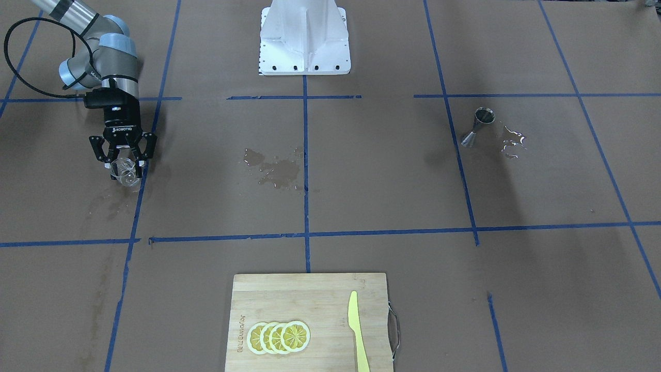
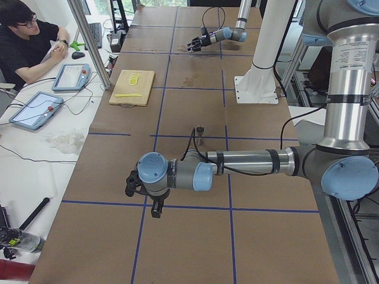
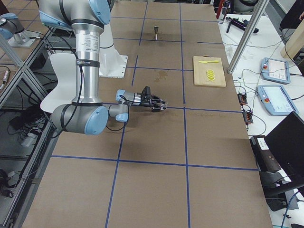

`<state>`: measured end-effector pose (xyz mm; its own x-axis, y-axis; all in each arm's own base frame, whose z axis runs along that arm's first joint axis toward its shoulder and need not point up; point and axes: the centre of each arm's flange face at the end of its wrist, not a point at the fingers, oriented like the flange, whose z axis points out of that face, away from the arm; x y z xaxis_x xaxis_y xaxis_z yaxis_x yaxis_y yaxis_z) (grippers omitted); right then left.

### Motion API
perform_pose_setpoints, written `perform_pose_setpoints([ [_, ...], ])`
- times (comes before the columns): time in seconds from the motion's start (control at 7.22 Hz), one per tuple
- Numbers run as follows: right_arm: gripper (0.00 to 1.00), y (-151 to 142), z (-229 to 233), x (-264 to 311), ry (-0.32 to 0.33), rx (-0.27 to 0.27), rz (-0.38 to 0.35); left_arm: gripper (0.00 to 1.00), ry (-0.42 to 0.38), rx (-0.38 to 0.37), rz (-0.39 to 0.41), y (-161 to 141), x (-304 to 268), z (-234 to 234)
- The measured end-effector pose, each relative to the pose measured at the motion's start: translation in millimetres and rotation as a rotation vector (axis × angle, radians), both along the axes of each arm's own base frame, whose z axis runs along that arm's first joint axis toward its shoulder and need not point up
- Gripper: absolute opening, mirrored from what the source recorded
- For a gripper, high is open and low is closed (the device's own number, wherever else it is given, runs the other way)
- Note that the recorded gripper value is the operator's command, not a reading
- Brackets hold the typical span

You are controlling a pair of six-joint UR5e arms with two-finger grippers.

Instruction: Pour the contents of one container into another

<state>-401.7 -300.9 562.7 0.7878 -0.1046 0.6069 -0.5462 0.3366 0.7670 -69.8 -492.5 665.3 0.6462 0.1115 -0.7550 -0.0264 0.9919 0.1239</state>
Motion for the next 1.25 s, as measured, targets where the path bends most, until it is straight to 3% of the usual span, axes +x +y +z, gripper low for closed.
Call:
perform_pose_setpoints([
  [0.28, 0.05, 0.7, 6.9, -1.3, 0.011, -0.009, -0.014, 1.00, 0.000, 0.002, 0.000, -1.0, 0.2, -0.8],
  [0.97, 0.43, 1.5, 9.2, -2.9, 0.011, -0.020, -0.036, 1.00, 0.000, 0.001, 0.002, -3.4, 1.1, -0.5],
  [1.25, 0.80, 1.7, 9.5, -2.8, 0.010, -0.021, -0.038, 1.00, 0.000, 0.002, 0.003, -3.9, 1.4, -0.8],
])
